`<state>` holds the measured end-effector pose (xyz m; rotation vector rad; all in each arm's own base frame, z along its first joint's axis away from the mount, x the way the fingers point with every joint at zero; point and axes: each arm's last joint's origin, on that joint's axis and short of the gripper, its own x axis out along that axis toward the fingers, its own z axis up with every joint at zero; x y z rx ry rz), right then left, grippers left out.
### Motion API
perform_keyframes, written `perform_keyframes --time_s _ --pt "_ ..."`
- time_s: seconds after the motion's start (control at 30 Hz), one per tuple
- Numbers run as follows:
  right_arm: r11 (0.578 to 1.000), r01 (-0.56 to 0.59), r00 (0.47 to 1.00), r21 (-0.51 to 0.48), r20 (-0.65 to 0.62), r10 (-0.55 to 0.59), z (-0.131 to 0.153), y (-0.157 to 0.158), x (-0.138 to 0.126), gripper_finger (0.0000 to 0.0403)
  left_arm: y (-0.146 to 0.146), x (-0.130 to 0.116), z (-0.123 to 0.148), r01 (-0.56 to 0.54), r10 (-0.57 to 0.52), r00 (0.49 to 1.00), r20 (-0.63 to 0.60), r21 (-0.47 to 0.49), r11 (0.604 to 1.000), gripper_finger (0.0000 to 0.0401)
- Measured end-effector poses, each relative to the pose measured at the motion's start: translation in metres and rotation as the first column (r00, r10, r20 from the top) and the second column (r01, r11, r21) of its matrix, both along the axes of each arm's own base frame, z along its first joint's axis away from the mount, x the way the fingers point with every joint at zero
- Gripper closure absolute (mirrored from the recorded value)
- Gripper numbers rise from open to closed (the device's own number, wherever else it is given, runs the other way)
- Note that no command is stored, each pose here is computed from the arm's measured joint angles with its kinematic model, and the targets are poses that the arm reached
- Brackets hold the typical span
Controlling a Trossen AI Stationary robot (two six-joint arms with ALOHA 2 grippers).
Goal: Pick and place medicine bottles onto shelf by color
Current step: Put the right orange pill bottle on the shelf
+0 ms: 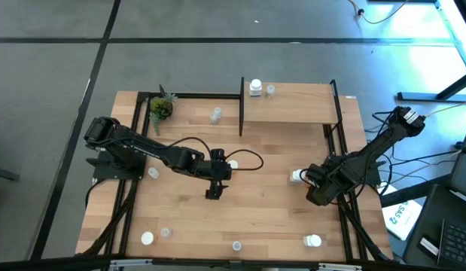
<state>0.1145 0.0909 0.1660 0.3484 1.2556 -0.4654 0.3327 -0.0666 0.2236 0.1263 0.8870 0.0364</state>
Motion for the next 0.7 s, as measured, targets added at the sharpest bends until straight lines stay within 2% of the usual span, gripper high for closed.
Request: perform_keyframes --time_s 0.33,0.7 --pt "1.0 0.001 1.0 0.001 0.001 -0.001 0.0 0.0001 0.0001 0.0202 0.0 0.0 0.0 0.0 0.0 1.0 0.0 0.0 1.0 0.0074" --pt "0.999 0.047 0.999 0.027 0.022 -0.048 0.0035 0.0018 0.0021 0.0193 0.0 0.0 0.0 0.0 0.0 1.0 0.0 0.0 1.0 0.0074"
